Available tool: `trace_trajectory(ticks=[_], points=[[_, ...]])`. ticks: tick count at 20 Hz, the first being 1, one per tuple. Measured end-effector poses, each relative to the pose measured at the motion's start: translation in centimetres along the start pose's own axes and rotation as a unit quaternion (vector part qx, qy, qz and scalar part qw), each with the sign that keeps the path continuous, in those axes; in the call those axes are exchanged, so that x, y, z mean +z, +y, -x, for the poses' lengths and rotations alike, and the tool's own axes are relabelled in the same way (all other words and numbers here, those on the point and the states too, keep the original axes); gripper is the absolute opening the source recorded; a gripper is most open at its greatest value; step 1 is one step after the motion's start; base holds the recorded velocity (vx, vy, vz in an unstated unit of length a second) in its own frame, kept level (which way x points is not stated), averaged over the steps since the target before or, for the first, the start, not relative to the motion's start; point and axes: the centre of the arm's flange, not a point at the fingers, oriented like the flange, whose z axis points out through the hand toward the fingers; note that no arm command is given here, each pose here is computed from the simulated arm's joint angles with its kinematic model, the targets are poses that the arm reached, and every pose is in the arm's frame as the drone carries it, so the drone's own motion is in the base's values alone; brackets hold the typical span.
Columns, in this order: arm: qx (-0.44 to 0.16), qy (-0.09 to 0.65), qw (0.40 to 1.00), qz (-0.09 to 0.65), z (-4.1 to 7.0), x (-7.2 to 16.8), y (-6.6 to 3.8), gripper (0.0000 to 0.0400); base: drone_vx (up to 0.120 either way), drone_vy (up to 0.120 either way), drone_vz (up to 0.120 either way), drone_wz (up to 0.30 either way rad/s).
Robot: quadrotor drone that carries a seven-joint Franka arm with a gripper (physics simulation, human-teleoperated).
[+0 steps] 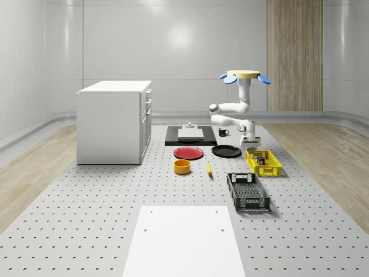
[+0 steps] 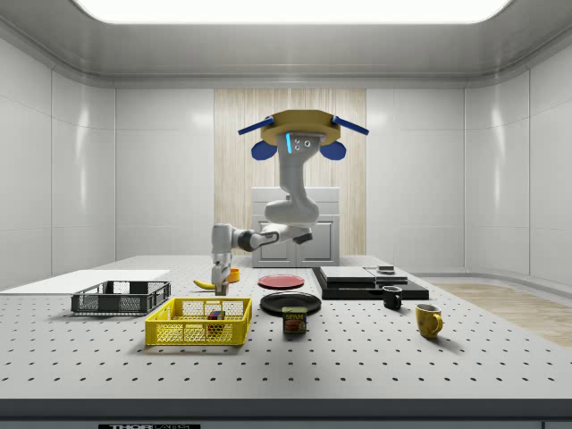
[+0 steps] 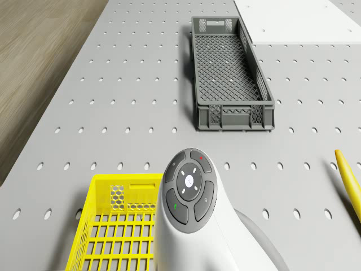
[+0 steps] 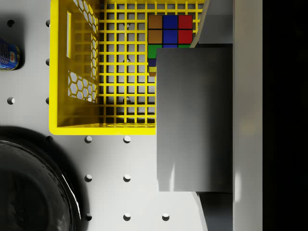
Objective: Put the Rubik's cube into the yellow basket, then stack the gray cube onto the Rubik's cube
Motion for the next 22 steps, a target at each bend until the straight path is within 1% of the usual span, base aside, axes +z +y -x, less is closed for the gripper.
trace_trajectory(ticks=[2, 5, 13, 15, 19, 22], points=[[0.0, 0.0, 1.0, 0.0, 0.0, 0.0, 0.0, 0.0251, 0.0, 0.12, 0.0, 0.0], [0.0, 0.0, 1.0, 0.0, 0.0, 0.0, 0.0, 0.0251, 0.0, 0.12, -0.107, 0.0], [0.0, 0.0, 1.0, 0.0, 0.0, 0.0, 0.0, 0.0251, 0.0, 0.12, 0.0, 0.0], [0.0, 0.0, 1.0, 0.0, 0.0, 0.0, 0.0, 0.0251, 0.0, 0.02, 0.0, 0.0], [0.0, 0.0, 1.0, 0.0, 0.0, 0.0, 0.0, 0.0251, 0.0, 0.08, 0.0, 0.0], [0.0, 0.0, 1.0, 0.0, 0.0, 0.07, 0.0, 0.0251, 0.0, 0.0, 0.0, 0.0]])
